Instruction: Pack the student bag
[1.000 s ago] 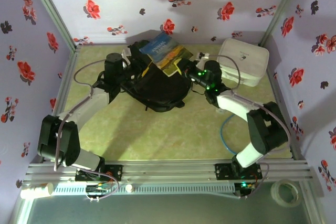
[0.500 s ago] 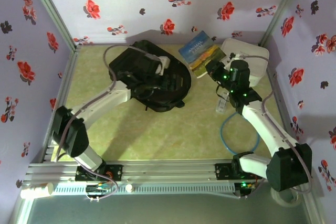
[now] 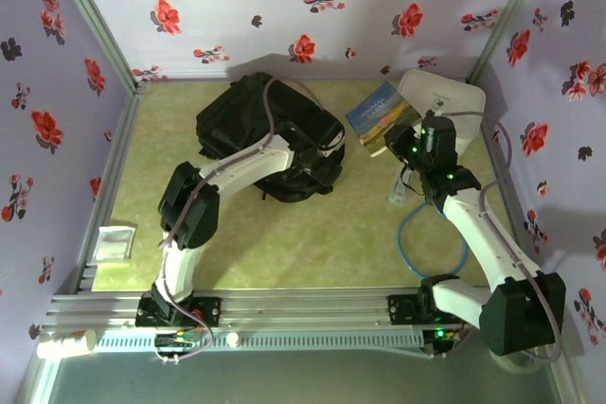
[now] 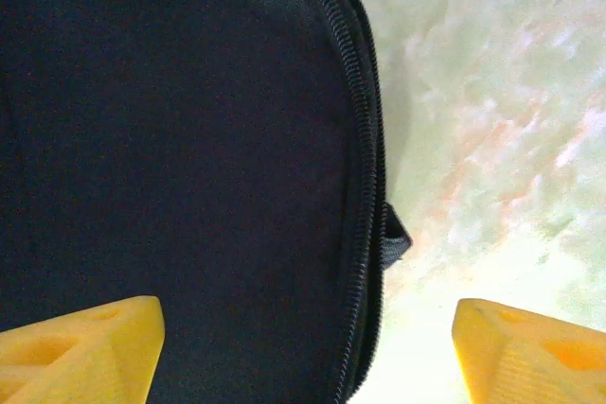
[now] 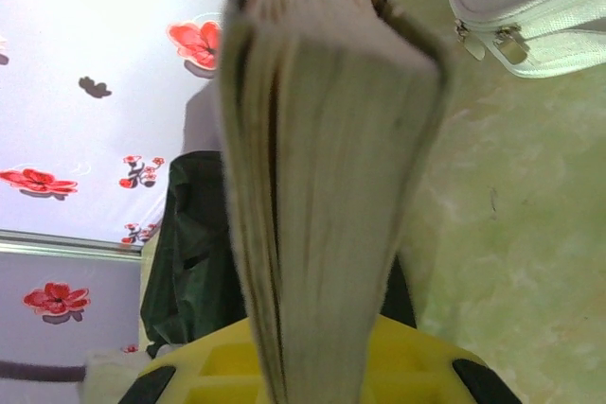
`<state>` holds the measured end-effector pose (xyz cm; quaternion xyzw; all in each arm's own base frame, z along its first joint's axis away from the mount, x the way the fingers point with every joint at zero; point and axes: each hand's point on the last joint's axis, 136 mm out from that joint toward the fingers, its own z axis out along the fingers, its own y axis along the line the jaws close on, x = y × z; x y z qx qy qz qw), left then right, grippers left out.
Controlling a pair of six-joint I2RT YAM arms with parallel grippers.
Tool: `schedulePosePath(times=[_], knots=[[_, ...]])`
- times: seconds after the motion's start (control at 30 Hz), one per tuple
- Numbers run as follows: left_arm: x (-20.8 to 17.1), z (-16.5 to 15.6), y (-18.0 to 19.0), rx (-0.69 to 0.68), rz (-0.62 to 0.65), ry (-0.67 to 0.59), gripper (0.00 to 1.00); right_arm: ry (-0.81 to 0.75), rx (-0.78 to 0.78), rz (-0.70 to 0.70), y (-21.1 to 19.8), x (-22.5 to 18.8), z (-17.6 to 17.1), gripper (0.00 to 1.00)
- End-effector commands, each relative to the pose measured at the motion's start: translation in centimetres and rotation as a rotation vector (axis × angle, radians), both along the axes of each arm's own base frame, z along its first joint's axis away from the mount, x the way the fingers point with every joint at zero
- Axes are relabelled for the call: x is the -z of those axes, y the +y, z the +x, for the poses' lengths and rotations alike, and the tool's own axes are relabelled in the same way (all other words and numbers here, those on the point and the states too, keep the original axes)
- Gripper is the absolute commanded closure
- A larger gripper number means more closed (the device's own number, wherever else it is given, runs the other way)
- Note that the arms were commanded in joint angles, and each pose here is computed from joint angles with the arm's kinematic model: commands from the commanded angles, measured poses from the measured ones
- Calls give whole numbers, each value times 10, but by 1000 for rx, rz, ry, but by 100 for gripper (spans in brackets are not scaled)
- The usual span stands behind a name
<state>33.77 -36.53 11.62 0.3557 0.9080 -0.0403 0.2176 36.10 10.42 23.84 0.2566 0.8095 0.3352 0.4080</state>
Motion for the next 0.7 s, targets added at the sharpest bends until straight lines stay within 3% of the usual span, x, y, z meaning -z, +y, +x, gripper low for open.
schedulePosePath(times=[0.0, 0.27, 0.47, 0.67], knots=[[7, 1, 7, 43, 107, 1, 30, -95, 26, -1, -7, -24, 3, 96], [15, 7, 7, 49, 170, 4, 37, -90, 35, 1, -9, -22, 4, 95], [15, 21, 16, -5, 233, -56, 52, -87, 42, -1, -11, -21, 4, 96], [-4, 25, 16, -37, 195, -99, 74, -88, 66, -19, -18, -22, 4, 95]])
